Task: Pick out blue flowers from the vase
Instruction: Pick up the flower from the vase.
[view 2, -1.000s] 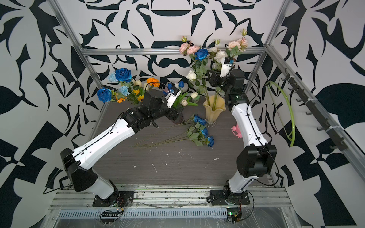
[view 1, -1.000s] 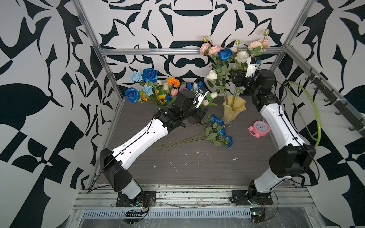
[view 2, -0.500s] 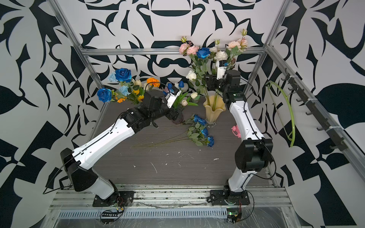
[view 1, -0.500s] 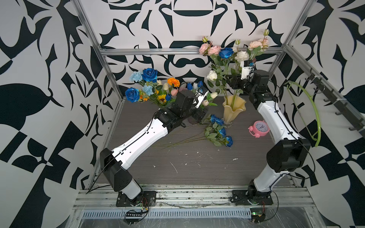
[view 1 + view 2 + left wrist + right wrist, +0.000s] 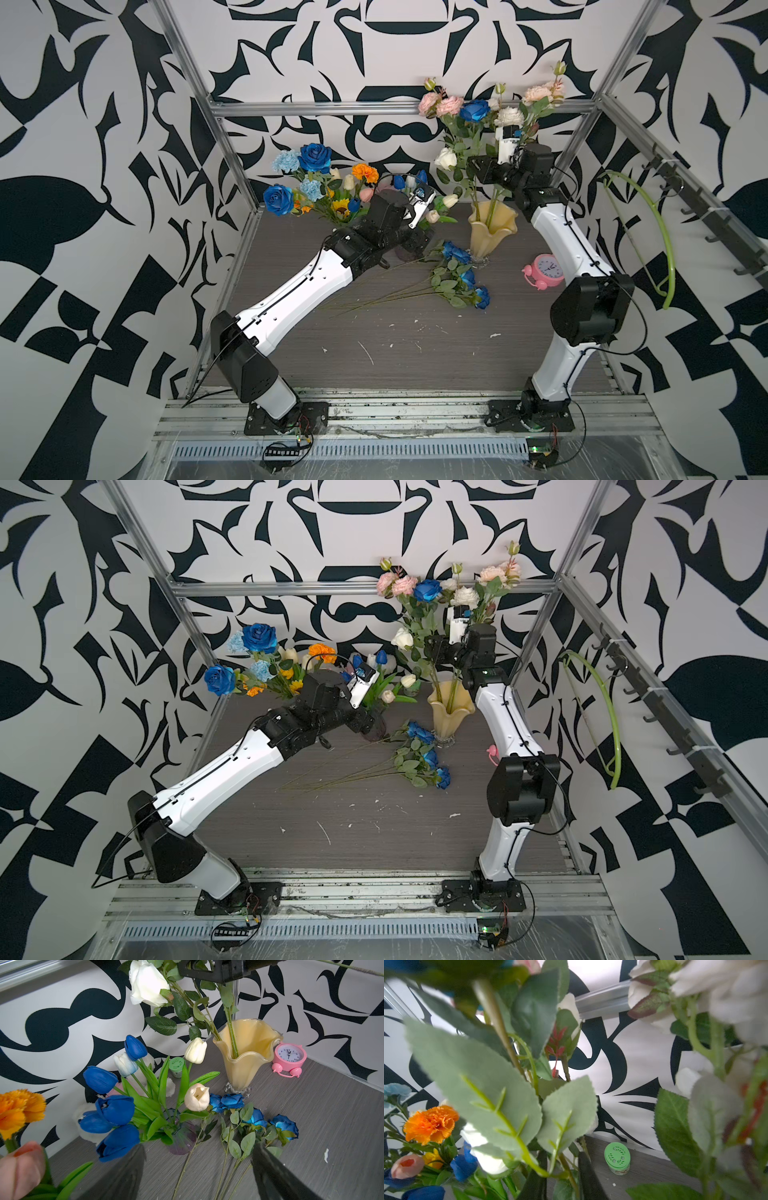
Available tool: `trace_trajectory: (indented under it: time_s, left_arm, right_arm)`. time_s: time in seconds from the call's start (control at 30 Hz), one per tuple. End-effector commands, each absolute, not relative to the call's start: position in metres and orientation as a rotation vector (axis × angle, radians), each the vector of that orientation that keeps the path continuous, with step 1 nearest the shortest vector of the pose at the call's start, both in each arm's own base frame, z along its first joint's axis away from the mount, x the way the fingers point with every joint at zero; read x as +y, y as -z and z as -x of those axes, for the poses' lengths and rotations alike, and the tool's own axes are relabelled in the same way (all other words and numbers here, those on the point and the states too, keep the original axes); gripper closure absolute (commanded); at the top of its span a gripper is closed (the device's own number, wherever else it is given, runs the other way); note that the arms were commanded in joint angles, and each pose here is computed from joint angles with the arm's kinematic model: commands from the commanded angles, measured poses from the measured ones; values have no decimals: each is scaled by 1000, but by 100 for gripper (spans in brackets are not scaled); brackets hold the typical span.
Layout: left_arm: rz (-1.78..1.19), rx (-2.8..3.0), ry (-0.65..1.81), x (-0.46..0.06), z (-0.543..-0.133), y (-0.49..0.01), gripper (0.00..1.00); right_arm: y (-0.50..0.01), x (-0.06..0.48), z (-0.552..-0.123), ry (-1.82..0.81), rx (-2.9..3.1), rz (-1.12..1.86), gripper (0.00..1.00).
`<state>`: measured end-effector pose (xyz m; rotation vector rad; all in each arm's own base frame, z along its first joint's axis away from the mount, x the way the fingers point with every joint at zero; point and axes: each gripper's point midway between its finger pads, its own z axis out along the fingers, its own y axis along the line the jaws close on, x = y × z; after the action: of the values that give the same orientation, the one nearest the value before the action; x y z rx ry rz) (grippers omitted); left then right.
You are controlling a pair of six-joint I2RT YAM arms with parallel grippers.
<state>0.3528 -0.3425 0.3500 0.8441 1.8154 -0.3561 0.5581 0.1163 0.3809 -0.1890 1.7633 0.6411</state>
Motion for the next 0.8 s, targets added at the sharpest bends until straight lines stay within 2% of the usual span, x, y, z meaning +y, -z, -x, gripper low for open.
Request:
trace_trajectory:
  time_s: [0.0, 0.1, 0.43, 0.67, 0.7, 0.77]
  left_arm:
    - [-814, 1802, 362, -334, -351, -359, 16]
    - [-811, 1802, 363, -333, -353, -359, 16]
    - [-810, 1787, 380, -337, -355, -361, 16]
    - [-812, 1695, 499, -365, -363, -381, 16]
    - [-810, 1668, 526, -372, -364, -387, 12]
    - [-804, 1600, 588, -386, -368, -400, 10]
  right_arm:
    - [-425, 123, -551, -653, 1647, 230, 91]
    - [-427, 124, -551, -651, 1643, 236, 100]
    - [-459, 118, -524, -594, 1597, 258, 100]
    - [-500, 107, -485, -521, 1527, 251, 100]
    - [-506, 106, -479, -516, 1515, 246, 100]
    - [-519, 102, -464, -509, 1488, 236, 100]
